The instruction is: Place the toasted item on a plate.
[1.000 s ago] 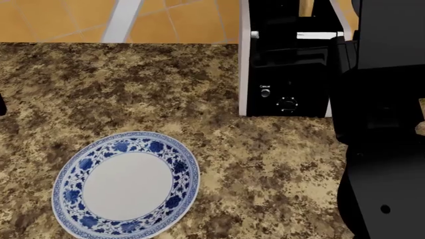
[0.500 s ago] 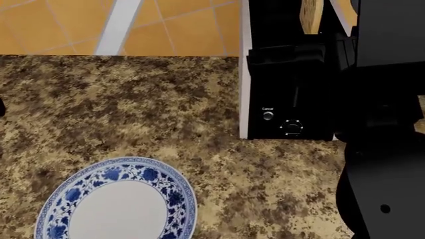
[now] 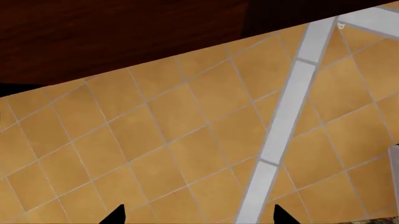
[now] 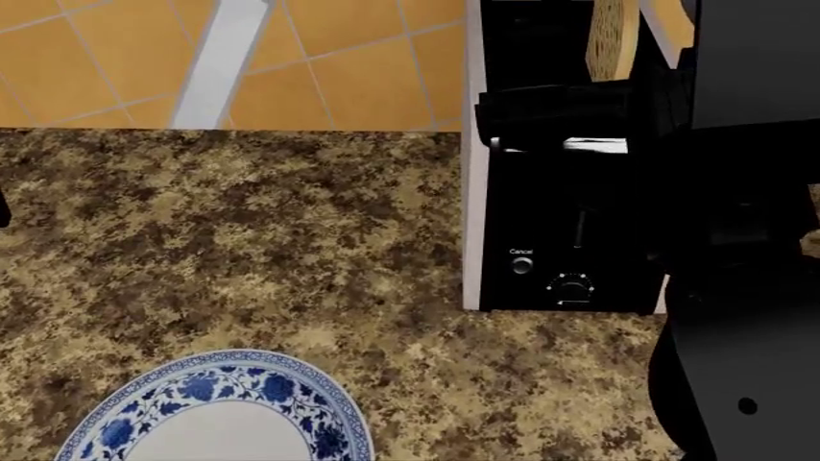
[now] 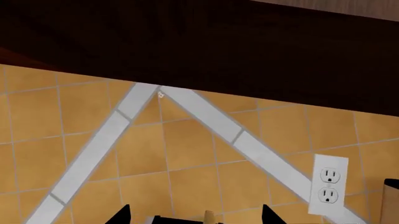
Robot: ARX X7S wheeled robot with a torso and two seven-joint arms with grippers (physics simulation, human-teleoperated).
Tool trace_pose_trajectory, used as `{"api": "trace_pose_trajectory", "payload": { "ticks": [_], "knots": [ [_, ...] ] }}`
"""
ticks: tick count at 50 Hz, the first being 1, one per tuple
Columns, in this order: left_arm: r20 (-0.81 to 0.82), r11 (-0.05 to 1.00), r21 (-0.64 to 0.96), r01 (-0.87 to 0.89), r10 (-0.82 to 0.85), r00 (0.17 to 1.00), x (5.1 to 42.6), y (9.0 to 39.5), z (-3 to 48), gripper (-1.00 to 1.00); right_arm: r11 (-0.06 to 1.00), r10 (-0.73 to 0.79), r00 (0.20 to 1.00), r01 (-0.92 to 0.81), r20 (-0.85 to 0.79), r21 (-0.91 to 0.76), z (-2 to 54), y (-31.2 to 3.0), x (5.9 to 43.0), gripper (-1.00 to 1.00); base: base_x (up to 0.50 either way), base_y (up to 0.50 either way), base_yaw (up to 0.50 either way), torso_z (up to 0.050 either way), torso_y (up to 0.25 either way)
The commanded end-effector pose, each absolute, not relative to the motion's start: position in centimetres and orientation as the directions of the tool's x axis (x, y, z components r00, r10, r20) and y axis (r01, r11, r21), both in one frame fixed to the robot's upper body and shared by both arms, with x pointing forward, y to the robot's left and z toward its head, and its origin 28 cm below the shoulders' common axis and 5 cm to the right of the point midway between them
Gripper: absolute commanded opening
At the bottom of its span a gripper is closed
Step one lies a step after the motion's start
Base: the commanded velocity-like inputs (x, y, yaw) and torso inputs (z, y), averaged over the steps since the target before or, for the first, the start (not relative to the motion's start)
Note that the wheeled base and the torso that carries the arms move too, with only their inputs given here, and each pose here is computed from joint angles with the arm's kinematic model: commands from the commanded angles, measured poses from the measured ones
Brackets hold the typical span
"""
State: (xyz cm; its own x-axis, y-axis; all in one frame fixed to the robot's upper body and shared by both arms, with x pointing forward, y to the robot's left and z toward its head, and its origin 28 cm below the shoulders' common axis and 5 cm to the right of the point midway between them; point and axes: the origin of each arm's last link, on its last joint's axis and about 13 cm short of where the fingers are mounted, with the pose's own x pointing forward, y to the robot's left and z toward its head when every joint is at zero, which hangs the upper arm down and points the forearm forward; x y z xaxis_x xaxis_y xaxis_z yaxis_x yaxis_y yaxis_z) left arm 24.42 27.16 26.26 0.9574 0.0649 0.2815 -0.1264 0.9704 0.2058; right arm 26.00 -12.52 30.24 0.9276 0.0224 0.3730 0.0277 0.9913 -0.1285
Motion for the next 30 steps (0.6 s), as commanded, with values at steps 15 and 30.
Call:
{"api": "trace_pose_trajectory", "payload": {
  "ticks": [15, 30],
  "knots": [
    [0.278, 0.972, 0.2, -0.121, 0.063, 0.959, 24.4, 27.1, 26.0, 1.0, 0.995, 0.011, 0.974, 0.012, 0.226, -0.101, 33.6, -12.3, 29.7, 1.0, 0.0, 0.0, 0.0, 0.0, 0.0],
    [0.282, 0.972, 0.2, -0.122, 0.062, 0.957, 24.0, 27.3, 26.4, 1.0, 0.996, 0.005, 0.998, 0.001, 0.063, -0.095, 36.6, -12.8, 32.6, 1.0, 0.0, 0.0, 0.0, 0.0, 0.0]
  ]
}}
